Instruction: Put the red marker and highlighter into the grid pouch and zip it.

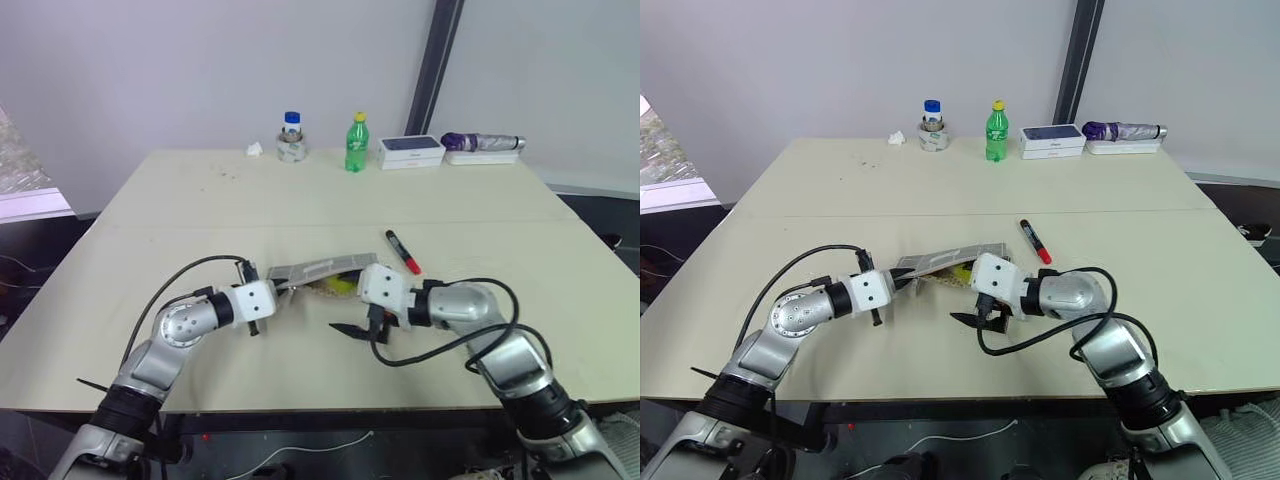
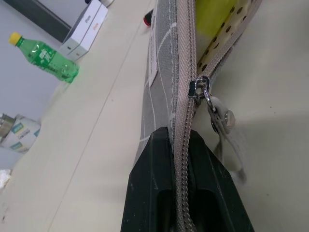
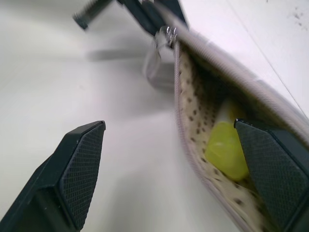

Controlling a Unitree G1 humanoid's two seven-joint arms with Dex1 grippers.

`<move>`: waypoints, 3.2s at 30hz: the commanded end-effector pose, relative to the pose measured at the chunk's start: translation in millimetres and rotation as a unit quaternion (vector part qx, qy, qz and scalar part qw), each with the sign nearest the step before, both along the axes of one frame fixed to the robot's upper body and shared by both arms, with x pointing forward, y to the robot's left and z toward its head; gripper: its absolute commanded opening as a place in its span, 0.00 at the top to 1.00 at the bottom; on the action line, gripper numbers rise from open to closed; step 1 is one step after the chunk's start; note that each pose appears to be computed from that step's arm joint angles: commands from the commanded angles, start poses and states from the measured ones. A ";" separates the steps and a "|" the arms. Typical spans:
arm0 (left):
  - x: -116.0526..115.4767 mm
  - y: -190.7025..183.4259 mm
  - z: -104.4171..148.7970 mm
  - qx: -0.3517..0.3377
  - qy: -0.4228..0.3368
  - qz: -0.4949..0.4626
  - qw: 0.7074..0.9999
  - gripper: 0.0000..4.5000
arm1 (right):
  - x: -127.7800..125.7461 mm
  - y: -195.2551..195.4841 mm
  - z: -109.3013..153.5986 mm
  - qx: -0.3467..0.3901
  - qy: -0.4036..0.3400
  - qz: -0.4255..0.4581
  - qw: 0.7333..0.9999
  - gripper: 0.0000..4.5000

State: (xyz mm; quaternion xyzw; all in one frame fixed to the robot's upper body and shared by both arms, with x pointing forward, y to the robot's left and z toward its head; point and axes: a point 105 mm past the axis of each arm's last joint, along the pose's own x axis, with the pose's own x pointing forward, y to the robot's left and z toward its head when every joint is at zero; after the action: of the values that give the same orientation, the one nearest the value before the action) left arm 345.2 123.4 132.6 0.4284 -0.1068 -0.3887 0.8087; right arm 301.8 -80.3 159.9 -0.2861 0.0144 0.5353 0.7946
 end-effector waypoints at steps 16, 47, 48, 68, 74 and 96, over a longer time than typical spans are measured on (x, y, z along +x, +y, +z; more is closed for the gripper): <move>-0.6 23.3 6.8 -0.001 -0.021 0.033 0.999 1.00 | 26.7 -88.9 8.5 0.228 -0.033 -0.359 0.904 0.01; 1.3 13.2 6.5 -0.008 -0.023 0.033 0.999 1.00 | 98.2 -112.2 7.6 0.212 0.054 -0.374 0.901 0.93; 1.6 12.9 6.2 -0.008 -0.022 0.032 0.999 1.00 | 88.2 -104.1 18.4 0.227 0.044 -0.333 0.914 0.93; 7.8 2.4 6.6 -0.004 -0.024 0.006 1.000 1.00 | -2.2 -74.6 -28.5 -0.013 -0.001 -0.075 0.997 0.93; 4.9 1.0 7.8 -0.001 -0.026 0.000 1.000 1.00 | 9.2 -70.2 -19.7 0.010 -0.015 -0.088 0.996 0.93; -0.4 -17.1 12.4 0.008 -0.035 -0.028 0.999 1.00 | 44.3 23.1 -11.5 -0.106 -0.162 -0.071 0.979 0.93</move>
State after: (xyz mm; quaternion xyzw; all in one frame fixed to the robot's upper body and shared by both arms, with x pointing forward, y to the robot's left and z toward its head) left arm 349.6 116.8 129.7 0.4396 -0.1092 -0.3905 0.8014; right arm 348.5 -69.5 132.4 -0.4232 0.0138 0.4125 0.8065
